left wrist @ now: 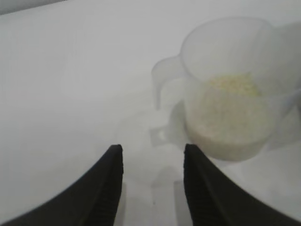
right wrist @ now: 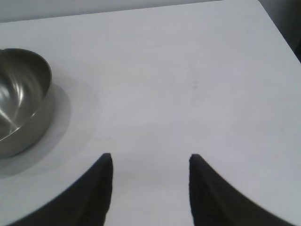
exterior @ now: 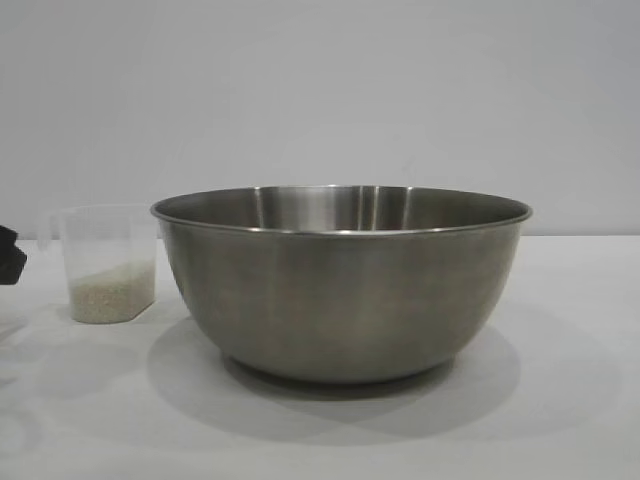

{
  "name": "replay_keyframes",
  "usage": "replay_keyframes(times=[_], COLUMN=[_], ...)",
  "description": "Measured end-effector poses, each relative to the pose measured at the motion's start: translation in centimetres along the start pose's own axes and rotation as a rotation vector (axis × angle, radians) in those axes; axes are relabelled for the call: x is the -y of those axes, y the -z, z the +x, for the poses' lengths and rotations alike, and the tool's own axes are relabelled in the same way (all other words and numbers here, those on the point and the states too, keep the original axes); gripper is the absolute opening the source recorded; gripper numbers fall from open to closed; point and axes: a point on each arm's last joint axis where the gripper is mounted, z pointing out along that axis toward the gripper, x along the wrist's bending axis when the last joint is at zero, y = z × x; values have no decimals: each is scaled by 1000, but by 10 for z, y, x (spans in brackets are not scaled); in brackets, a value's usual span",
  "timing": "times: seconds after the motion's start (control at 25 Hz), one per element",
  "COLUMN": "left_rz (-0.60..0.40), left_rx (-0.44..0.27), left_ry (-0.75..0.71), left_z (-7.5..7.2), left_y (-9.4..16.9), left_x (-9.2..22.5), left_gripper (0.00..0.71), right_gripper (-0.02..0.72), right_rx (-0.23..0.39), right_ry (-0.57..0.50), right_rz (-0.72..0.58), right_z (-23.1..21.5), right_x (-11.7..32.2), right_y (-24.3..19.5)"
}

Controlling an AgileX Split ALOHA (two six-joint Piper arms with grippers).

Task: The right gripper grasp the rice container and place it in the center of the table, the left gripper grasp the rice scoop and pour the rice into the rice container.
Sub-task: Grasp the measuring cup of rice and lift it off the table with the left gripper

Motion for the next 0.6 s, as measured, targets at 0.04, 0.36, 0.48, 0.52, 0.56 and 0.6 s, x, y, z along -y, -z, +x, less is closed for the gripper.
replay_keyframes(times=[0.04,0.36,0.48,0.52,0.56,0.6], left_rz=[2,-34,-38,-39,-38,-35], left_rx=[-1,-3,-3,-3,-5,-6], left_ry=[1,4,4,4,5,5], left_z=[0,-2,-2,-2,-2,-2], left_y=[-2,-26,-32,-34,-36,-38], left_x=[1,-6,-6,-6,-5,-4], left_gripper=[264,264,264,264,264,264], right_gripper=[354,354,354,354,354,354], right_rx=[0,0,0,0,0,0], right_ry=[0,0,0,0,0,0], right_rz=[0,0,0,0,0,0], right_z=[0,0,0,0,0,0], right_x=[0,0,0,0,0,0], right_y=[0,0,0,0,0,0])
